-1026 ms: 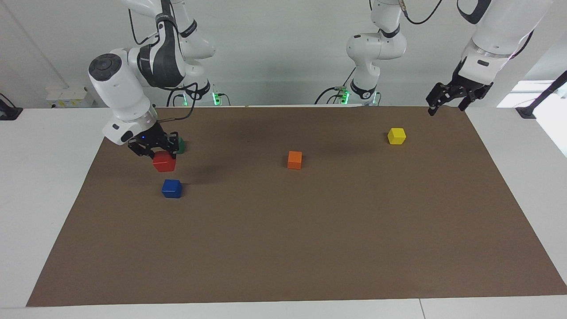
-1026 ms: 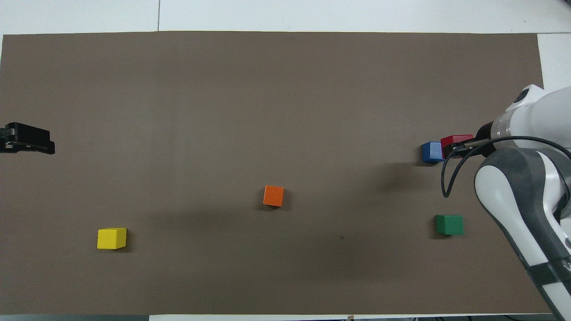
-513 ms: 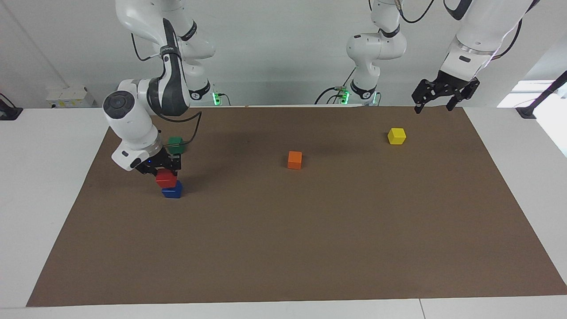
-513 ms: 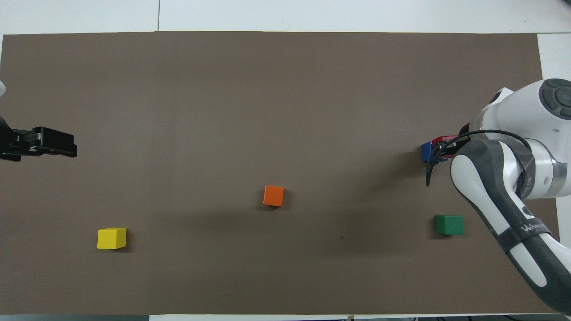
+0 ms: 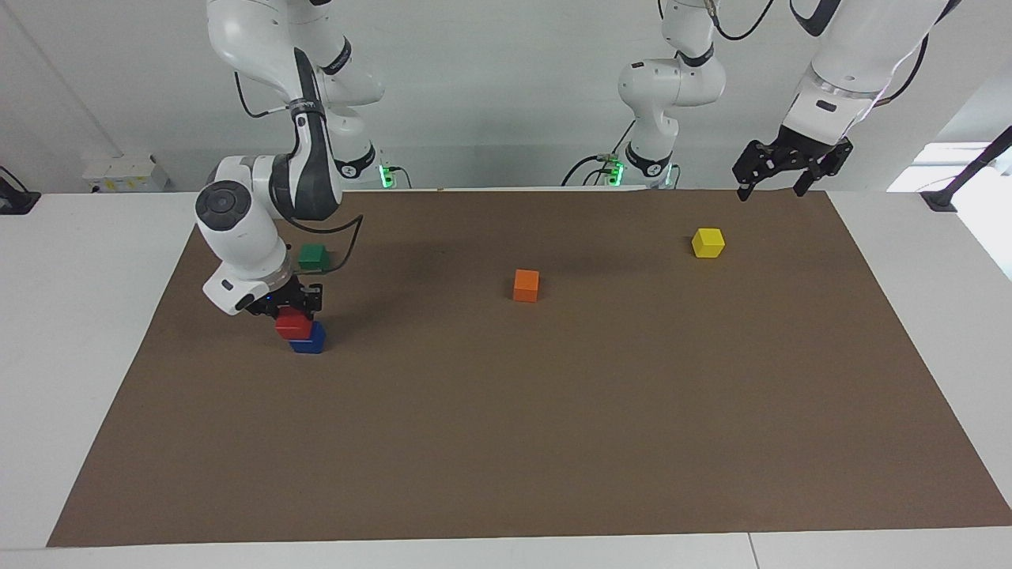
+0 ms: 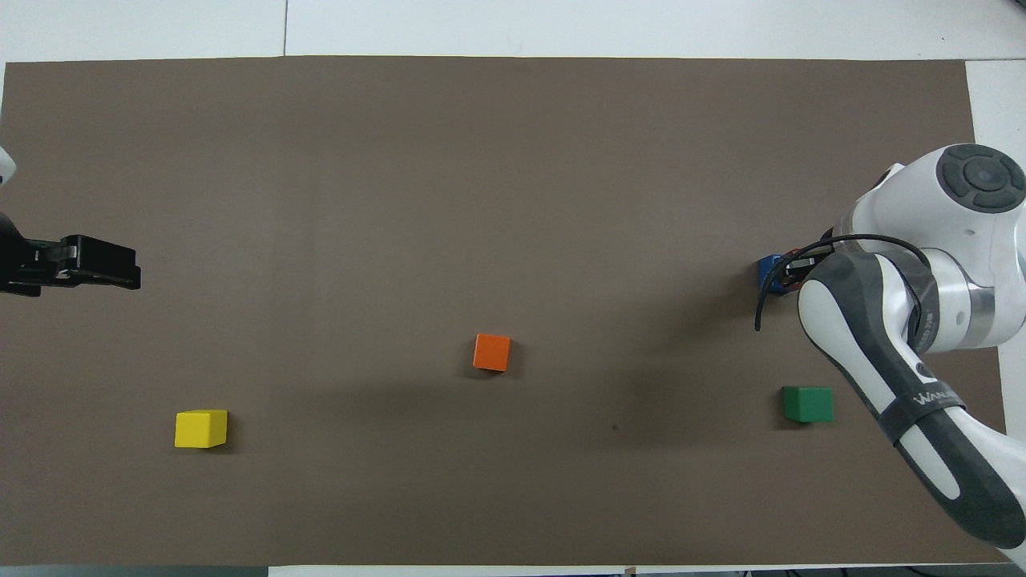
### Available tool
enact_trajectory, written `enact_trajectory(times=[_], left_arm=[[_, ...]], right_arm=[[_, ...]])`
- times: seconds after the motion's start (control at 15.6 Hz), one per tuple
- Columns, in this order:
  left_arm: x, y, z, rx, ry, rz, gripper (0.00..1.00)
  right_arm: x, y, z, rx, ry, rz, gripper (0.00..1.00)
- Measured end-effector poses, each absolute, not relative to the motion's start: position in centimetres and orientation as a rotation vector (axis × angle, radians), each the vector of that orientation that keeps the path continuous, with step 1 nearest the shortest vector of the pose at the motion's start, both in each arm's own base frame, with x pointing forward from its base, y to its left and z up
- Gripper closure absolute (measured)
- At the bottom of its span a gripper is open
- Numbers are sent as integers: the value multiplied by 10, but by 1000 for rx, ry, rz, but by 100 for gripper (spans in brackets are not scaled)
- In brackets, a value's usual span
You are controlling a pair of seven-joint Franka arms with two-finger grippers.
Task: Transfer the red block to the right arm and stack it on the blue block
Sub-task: 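Lower the red cube onto the blue cube and open the right gripper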
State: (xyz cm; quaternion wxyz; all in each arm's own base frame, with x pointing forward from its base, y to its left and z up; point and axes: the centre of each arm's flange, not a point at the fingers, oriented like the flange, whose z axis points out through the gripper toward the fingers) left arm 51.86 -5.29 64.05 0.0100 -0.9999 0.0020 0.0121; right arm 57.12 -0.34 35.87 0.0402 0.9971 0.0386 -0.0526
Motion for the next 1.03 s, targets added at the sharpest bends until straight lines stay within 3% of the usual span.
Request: enact_trajectory(times=[0.32, 0.64, 0.9, 0.96, 1.03], left_arm=[[512, -50, 652, -3123, -1, 3, 0], [475, -45, 701, -3123, -15, -131, 0], [466, -43, 707, -3122, -21, -145, 0], [466, -43, 707, -3122, -20, -144, 0], [466, -43, 707, -3122, -19, -144, 0]], right_arm=[[572, -3, 359, 3055, 102, -150, 41], [571, -3, 355, 3057, 68, -127, 42], [570, -3, 354, 3058, 50, -124, 44], [570, -4, 354, 3058, 44, -126, 42], [570, -6, 353, 3058, 39, -129, 34]])
